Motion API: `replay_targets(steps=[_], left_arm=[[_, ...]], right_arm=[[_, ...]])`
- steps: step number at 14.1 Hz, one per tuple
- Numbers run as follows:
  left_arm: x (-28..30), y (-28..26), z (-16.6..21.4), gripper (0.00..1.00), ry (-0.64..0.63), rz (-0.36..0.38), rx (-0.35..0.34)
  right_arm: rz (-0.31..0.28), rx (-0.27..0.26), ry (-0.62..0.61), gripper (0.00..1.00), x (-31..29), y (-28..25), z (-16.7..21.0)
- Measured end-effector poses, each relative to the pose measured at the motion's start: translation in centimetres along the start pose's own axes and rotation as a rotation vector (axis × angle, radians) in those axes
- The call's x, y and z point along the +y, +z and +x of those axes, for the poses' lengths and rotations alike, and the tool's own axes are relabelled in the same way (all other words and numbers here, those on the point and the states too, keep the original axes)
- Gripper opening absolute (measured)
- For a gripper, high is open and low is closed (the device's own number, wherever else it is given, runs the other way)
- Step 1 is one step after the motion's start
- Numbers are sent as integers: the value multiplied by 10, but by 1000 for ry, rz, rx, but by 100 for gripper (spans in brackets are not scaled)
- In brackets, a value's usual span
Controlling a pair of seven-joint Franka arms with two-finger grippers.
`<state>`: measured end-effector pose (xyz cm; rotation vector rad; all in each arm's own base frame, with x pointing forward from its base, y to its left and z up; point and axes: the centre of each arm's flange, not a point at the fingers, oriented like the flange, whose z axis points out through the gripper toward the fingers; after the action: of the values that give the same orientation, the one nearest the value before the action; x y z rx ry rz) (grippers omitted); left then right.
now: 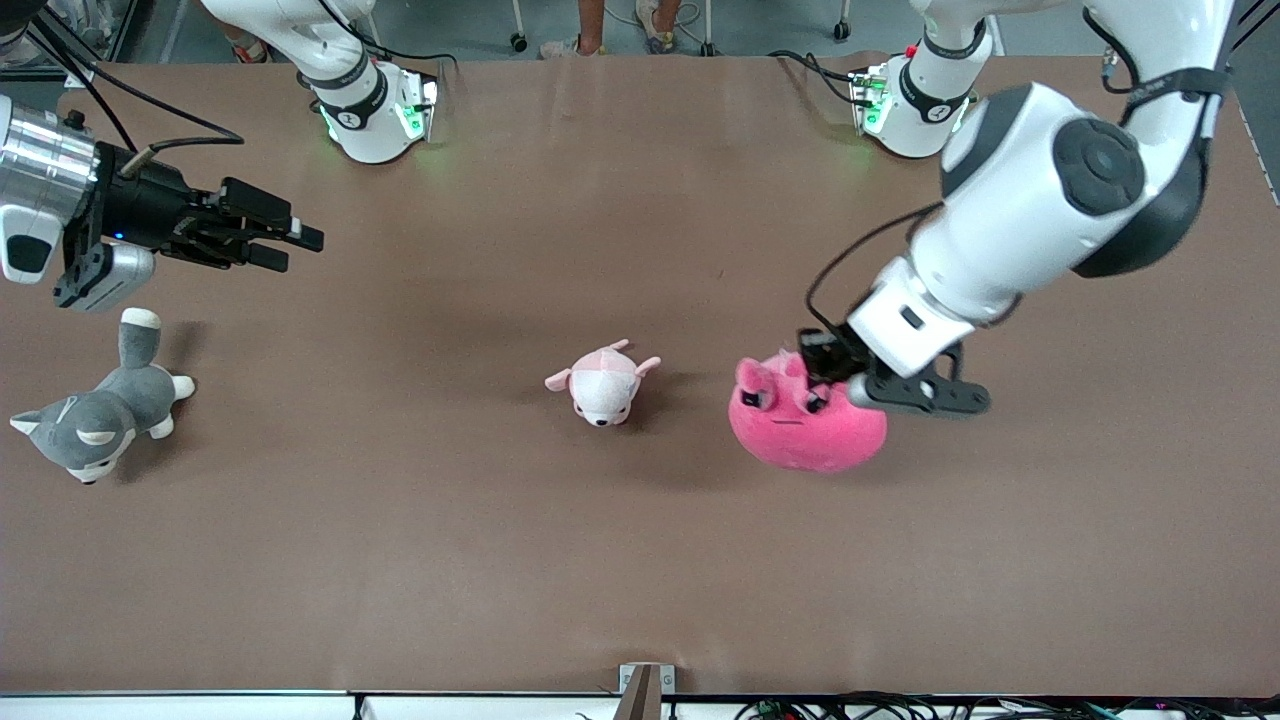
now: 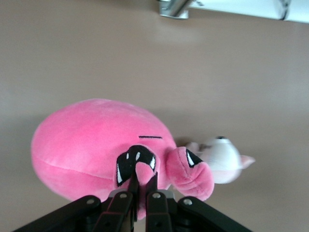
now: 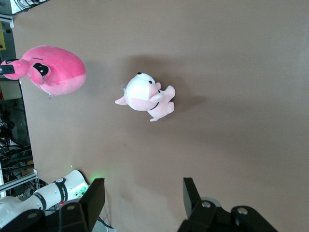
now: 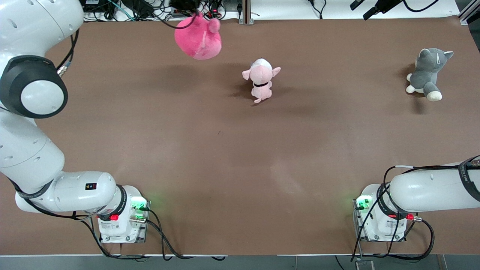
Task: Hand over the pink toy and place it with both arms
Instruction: 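Lift the pink plush with the left gripper while the right gripper approaches, then grasp the pink plush with the right gripper beside the left gripper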
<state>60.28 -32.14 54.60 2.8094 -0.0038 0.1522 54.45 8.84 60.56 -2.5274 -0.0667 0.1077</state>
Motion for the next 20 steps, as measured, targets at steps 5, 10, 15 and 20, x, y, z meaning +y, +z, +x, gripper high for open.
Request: replay_targets(steps=[5, 10, 15, 20], left_arm=[[108, 8, -42, 8, -152, -113, 4], [168, 23, -69, 8, -262, -247, 34], [210, 60, -97, 8, -302, -325, 26], [221, 76, -106, 8, -318, -303, 35]], right_arm=[[98, -21, -22, 73, -25, 11, -2], [195, -36, -11, 70, -41, 39, 13], [186, -34, -16, 69, -80, 98, 27], [155, -37, 6, 69, -68, 114, 38]])
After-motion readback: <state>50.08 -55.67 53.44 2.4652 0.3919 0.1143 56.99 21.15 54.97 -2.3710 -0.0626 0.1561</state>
